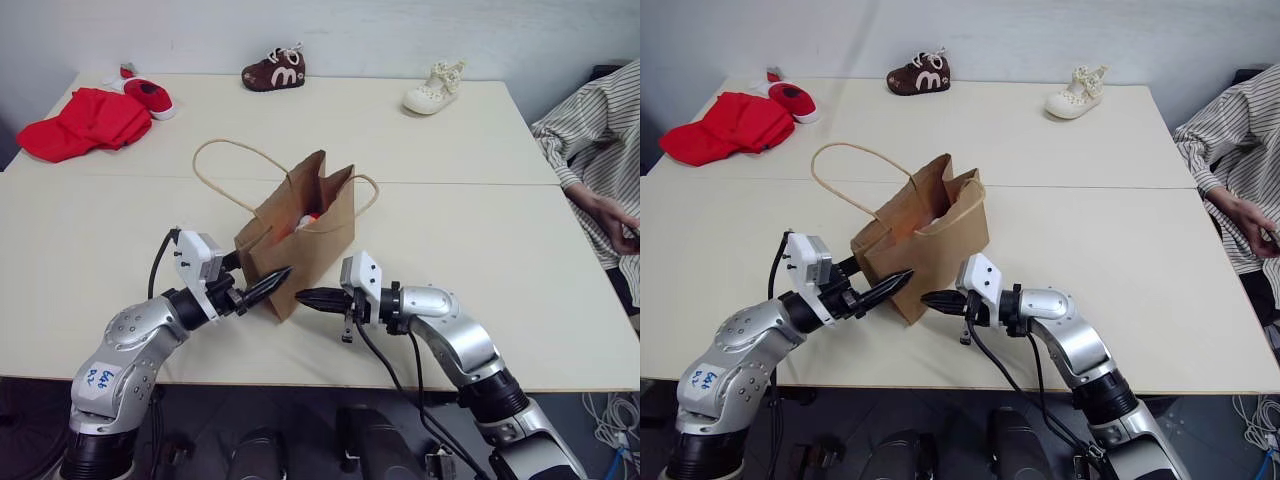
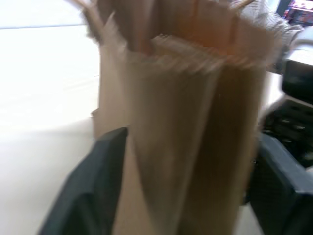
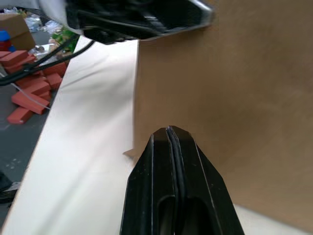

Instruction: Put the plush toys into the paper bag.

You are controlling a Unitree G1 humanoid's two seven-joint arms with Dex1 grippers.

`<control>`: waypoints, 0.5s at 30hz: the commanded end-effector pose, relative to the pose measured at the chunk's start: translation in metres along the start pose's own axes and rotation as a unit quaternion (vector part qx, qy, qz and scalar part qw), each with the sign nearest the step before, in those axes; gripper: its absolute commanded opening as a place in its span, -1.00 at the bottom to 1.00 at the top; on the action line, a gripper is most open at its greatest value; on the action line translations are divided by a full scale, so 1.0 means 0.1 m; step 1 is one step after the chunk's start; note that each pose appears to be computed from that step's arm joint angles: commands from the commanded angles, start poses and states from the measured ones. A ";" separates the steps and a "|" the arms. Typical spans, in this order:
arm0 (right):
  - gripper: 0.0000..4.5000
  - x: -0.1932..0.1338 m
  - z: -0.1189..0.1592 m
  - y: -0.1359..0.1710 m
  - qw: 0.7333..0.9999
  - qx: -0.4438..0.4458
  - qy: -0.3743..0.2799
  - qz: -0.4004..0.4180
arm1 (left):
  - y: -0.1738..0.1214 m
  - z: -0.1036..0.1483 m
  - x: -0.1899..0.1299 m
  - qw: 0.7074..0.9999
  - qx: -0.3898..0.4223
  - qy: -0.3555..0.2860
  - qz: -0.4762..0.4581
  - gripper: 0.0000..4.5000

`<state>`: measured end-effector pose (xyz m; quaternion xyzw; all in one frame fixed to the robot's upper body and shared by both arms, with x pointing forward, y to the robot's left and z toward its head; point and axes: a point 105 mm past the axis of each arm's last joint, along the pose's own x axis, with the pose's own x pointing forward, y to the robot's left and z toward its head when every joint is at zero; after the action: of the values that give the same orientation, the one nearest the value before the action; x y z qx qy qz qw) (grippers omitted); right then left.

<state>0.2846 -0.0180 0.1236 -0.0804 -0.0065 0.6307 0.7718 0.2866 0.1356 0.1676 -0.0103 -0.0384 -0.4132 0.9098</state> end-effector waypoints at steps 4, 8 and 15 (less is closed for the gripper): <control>-1.00 -0.20 0.09 0.07 1.000 -0.010 -0.017 0.001 | -0.09 0.13 0.09 0.999 0.011 -0.028 -0.045 -0.59; -1.00 -0.59 0.06 0.06 0.999 -0.010 -0.011 -0.042 | -0.02 0.24 -0.02 0.993 0.032 -0.020 -0.110 -0.98; -1.00 -1.66 0.10 0.06 0.989 -0.044 0.047 -0.133 | -0.13 0.32 -0.17 0.948 0.038 0.034 -0.314 -0.98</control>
<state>0.2486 -0.1678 0.1223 -0.1234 0.0394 0.5210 0.8437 0.2722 0.1439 0.1957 0.0461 -0.0198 -0.6385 0.7680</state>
